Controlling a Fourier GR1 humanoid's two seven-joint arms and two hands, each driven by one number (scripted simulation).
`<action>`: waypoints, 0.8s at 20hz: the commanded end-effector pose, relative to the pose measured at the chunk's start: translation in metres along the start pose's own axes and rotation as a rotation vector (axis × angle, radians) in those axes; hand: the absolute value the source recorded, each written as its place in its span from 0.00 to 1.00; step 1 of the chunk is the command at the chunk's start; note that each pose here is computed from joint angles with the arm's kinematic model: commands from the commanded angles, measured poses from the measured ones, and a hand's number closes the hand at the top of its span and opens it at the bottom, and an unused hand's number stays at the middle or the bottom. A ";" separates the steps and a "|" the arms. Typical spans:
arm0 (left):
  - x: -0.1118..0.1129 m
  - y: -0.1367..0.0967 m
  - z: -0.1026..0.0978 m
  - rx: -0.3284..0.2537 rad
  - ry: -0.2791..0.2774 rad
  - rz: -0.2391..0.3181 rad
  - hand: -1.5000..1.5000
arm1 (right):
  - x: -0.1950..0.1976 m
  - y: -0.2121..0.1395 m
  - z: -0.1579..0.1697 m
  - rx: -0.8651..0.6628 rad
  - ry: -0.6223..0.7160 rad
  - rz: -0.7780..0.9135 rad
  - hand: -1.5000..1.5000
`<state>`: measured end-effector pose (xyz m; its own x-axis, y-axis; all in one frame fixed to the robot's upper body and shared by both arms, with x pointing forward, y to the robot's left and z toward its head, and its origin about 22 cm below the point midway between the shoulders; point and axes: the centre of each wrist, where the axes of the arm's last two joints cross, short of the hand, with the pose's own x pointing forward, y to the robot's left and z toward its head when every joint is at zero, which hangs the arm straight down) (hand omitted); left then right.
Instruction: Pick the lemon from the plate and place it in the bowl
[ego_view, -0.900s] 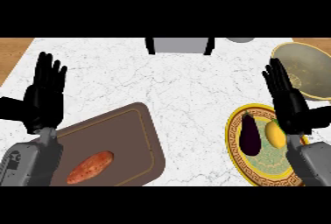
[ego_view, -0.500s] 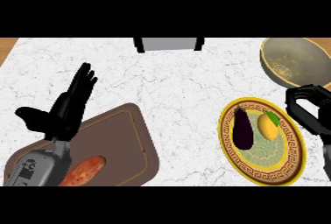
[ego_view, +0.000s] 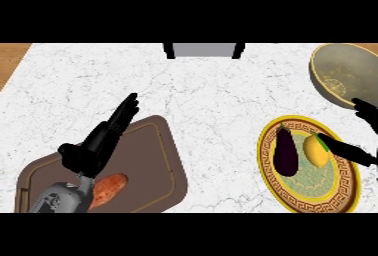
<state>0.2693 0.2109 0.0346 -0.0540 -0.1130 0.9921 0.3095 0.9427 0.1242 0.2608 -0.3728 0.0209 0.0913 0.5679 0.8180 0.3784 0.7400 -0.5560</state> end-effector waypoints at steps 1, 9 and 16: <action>-0.003 -0.014 0.004 -0.031 0.006 -0.004 0.50 | 0.012 -0.029 -0.016 0.080 0.033 0.222 0.00; -0.002 -0.017 -0.002 -0.056 -0.002 -0.016 0.50 | 0.050 -0.042 -0.024 0.522 0.344 0.611 0.00; -0.002 -0.015 -0.005 -0.057 0.002 -0.010 0.50 | 0.135 -0.034 -0.051 0.739 0.493 0.622 0.00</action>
<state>0.2680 0.2015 0.0309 -0.0626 -0.1229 0.9904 0.3587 0.9233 0.1372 0.2940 -0.3604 0.1294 0.4842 0.8189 0.3080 -0.3846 0.5154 -0.7658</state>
